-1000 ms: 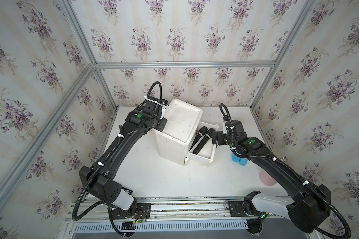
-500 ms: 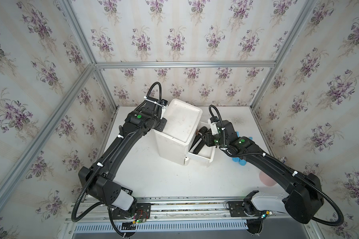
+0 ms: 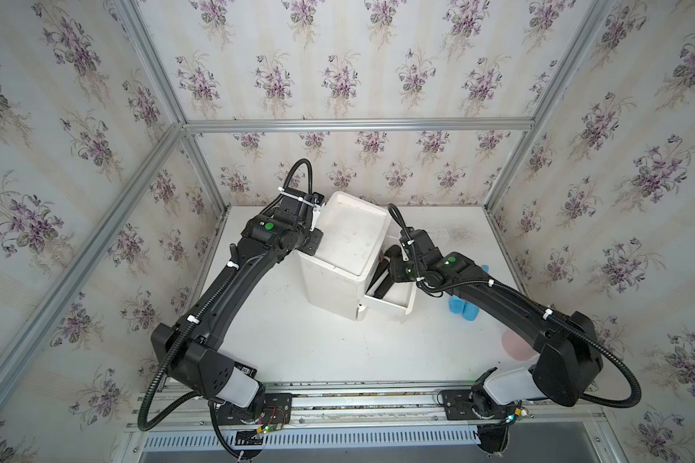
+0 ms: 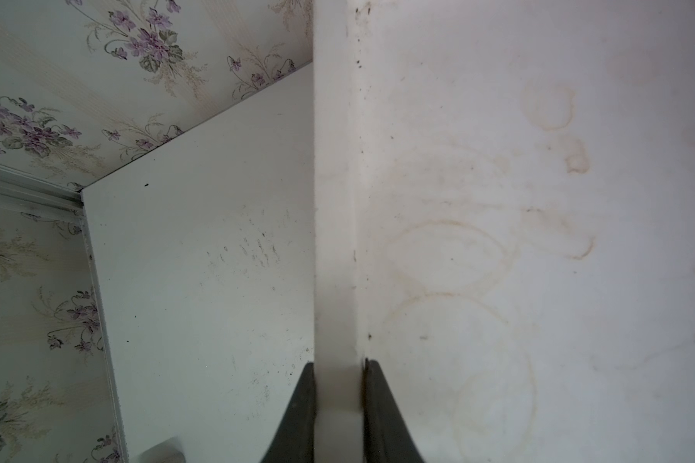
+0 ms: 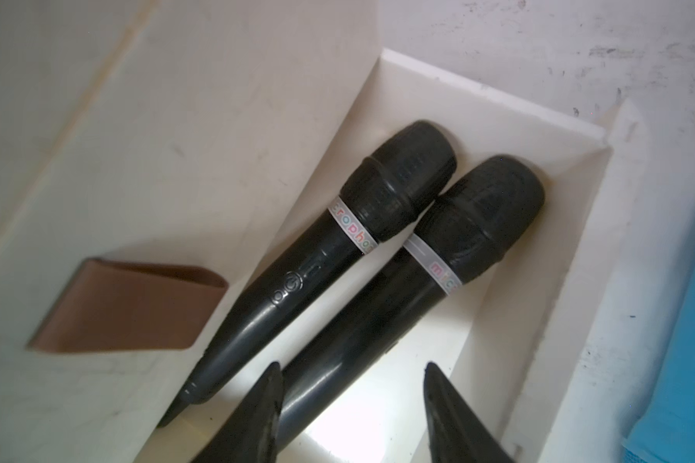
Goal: Take the microphone out of the drawer
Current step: Pick up the microphone from the drawer.
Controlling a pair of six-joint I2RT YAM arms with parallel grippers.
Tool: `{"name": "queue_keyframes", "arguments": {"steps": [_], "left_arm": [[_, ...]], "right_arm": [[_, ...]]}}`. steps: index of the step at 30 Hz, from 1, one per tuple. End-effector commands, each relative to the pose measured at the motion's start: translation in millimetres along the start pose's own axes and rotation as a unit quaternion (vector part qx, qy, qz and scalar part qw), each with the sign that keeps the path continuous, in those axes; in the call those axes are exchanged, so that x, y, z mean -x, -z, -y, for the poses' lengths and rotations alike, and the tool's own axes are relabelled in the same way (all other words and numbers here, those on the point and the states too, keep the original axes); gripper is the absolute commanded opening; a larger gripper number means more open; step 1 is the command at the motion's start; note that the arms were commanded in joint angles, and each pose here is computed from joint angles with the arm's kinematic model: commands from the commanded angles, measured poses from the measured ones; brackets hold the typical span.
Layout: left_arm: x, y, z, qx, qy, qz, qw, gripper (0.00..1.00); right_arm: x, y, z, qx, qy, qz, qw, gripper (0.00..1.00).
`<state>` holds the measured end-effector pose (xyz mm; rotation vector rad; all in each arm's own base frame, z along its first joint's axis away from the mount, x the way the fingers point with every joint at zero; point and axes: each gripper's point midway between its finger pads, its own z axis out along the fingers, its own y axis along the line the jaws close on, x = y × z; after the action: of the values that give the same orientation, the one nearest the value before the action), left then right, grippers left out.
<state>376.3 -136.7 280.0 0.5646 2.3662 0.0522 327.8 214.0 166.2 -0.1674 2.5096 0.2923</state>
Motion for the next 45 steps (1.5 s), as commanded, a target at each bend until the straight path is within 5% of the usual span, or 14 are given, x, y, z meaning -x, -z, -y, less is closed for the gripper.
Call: {"name": "queue_keyframes", "arguments": {"steps": [1, 24, 42, 45], "left_arm": [[-11, 4, -8, 0.022, -0.026, -0.02, 0.999, 0.16], [-10, 11, -5, 0.01, -0.024, -0.005, 1.0, 0.16], [-11, 8, -2, 0.003, -0.025, -0.005, 1.0, 0.16], [-11, 7, -1, -0.001, -0.025, -0.006, 1.0, 0.16]], "right_arm": [[-10, -6, 6, -0.017, -0.022, -0.019, 0.999, 0.56], [-33, -73, 0, -0.032, -0.017, -0.089, 0.995, 0.56], [-24, -80, 0, -0.048, -0.029, -0.089, 0.994, 0.34], [-27, -84, 0, -0.05, -0.029, -0.097, 0.994, 0.46]]}}
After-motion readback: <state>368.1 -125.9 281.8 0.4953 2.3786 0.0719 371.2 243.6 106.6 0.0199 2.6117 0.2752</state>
